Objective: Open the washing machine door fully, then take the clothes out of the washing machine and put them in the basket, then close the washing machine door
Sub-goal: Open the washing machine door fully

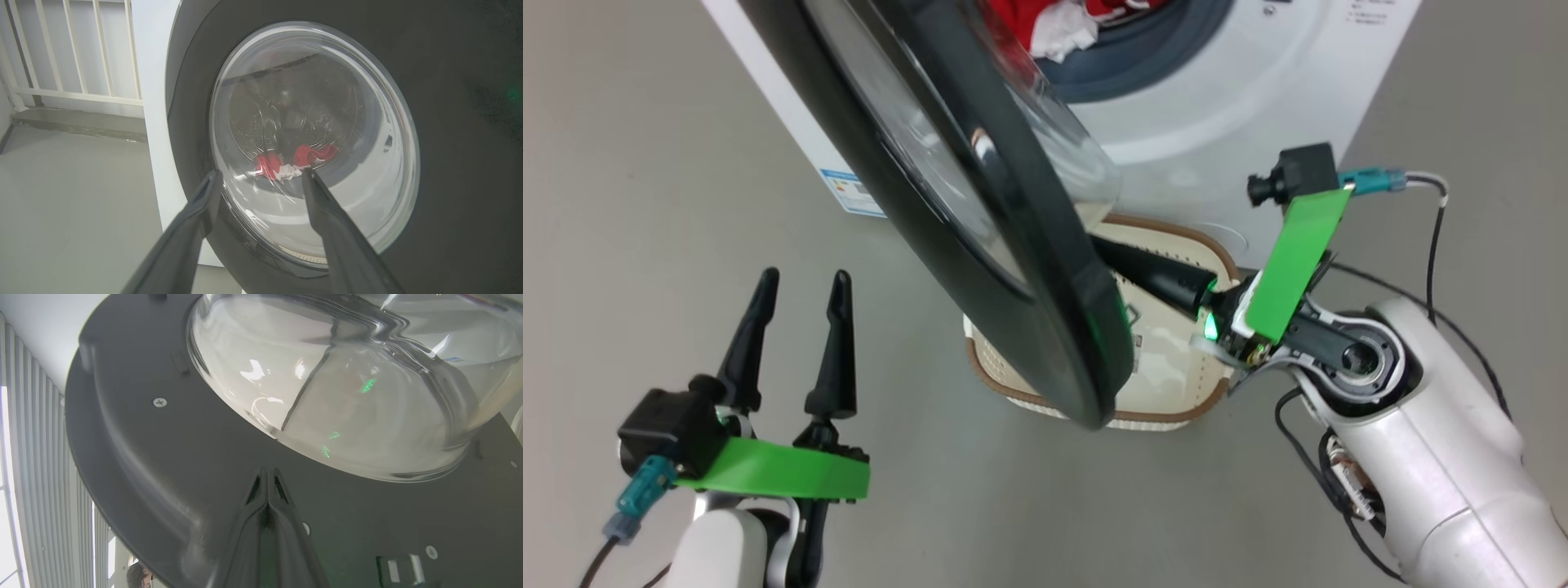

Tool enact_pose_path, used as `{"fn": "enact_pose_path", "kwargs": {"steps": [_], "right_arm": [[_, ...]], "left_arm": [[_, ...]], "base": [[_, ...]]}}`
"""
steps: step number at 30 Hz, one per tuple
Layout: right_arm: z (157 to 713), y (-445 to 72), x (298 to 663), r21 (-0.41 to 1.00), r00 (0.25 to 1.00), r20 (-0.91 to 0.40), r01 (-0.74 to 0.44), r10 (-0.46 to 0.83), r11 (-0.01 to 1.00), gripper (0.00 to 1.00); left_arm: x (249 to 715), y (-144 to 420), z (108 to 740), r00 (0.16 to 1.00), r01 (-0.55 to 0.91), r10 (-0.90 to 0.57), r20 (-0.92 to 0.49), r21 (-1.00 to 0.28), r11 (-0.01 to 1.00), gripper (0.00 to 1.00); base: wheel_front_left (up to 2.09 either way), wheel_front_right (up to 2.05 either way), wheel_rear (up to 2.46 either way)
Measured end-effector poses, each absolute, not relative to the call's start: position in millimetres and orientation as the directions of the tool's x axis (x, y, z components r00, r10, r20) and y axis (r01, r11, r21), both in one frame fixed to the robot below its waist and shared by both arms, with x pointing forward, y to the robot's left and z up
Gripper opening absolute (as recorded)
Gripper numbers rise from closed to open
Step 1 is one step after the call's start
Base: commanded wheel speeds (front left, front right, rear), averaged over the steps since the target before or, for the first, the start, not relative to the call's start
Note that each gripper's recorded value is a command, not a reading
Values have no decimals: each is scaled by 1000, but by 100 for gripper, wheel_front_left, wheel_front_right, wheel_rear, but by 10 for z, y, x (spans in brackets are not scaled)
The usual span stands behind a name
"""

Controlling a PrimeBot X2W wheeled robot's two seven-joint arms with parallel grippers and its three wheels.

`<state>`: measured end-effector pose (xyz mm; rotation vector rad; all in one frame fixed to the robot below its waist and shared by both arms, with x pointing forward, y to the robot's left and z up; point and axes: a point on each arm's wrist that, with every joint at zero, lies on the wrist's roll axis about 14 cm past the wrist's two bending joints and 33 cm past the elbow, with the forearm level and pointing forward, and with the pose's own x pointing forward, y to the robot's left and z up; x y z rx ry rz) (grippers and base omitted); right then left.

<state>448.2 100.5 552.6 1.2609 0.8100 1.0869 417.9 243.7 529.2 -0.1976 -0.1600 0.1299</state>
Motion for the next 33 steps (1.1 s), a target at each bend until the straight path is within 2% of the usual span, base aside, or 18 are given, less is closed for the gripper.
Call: {"fn": "enact_pose_path", "kwargs": {"steps": [3,20,33], "right_arm": [[5559,1132,4313,981,260,86,-188,962,-37,0],[5680,1642,3765,971,68,70,-235,995,-52,0],[5673,1957,3474,969,-38,62,-239,997,-70,0]], "left_arm": [[4056,2492,5333,974,-134,168,150,-211,968,100],[3572,2782,5421,947,-241,280,159,-227,944,100],[3273,3028,5467,918,-322,361,165,-219,921,100]], "base": [[0,0,0],[0,0,0],[0,0,0]]}}
